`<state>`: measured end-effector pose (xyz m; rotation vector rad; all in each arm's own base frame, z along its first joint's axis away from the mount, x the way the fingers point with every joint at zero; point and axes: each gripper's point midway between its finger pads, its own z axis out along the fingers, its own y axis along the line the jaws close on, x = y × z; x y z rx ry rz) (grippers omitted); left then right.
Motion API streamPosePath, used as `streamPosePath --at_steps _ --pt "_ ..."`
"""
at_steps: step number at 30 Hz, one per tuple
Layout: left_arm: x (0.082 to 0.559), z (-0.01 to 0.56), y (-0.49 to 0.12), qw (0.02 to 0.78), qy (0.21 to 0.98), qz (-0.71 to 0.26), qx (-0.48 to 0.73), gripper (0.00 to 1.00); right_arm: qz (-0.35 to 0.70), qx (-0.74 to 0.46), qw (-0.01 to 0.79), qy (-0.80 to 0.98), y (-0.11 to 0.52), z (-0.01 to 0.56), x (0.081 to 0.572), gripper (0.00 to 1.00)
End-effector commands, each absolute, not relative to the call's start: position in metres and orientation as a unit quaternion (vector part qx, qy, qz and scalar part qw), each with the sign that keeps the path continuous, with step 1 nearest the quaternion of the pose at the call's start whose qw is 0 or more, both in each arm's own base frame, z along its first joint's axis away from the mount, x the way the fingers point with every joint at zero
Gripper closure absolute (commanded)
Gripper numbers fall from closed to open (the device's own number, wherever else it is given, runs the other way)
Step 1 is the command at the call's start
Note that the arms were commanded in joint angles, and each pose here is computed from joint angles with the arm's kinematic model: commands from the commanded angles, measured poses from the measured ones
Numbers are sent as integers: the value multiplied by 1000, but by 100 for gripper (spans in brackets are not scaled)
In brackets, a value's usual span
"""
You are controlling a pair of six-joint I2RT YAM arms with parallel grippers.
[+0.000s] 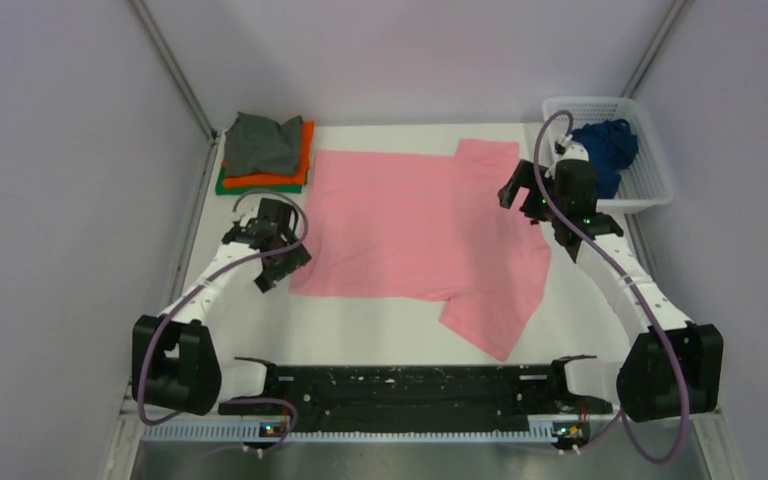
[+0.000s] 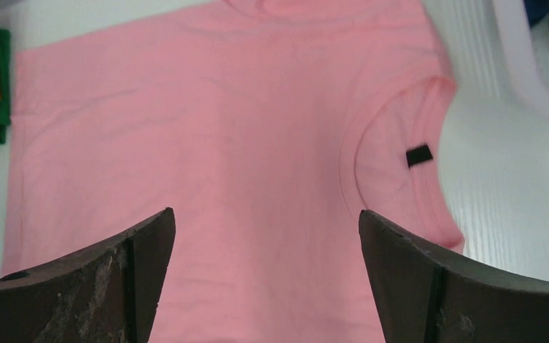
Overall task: Fold and stack the t-shirts
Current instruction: Flatten out the tshirt, then grab the side of the flattened tshirt closest away from the robot with both arms
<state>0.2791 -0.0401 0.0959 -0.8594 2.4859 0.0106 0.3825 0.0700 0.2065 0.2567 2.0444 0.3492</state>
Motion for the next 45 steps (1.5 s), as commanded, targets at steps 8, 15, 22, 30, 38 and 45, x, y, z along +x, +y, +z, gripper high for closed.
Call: streamPosePath --at_steps 8,15,22,30,38,45 --pt "260 45 -33 227 894 -18 -385 39 138 132 407 893 69 152 348 6" --pt "257 29 -32 218 892 -23 -396 55 128 130 376 908 67 142 331 9" --pt "253 14 -30 221 885 -23 -409 59 131 115 330 928 72 134 306 12" --pt "261 14 -36 220 886 -37 -407 100 75 -21 217 973 112 102 231 22" --pt "242 32 -23 215 887 -1 -408 100 35 -107 59 992 136 46 112 40" --pt "238 39 -23 216 888 -3 -407 100 17 -113 67 991 133 22 108 48"
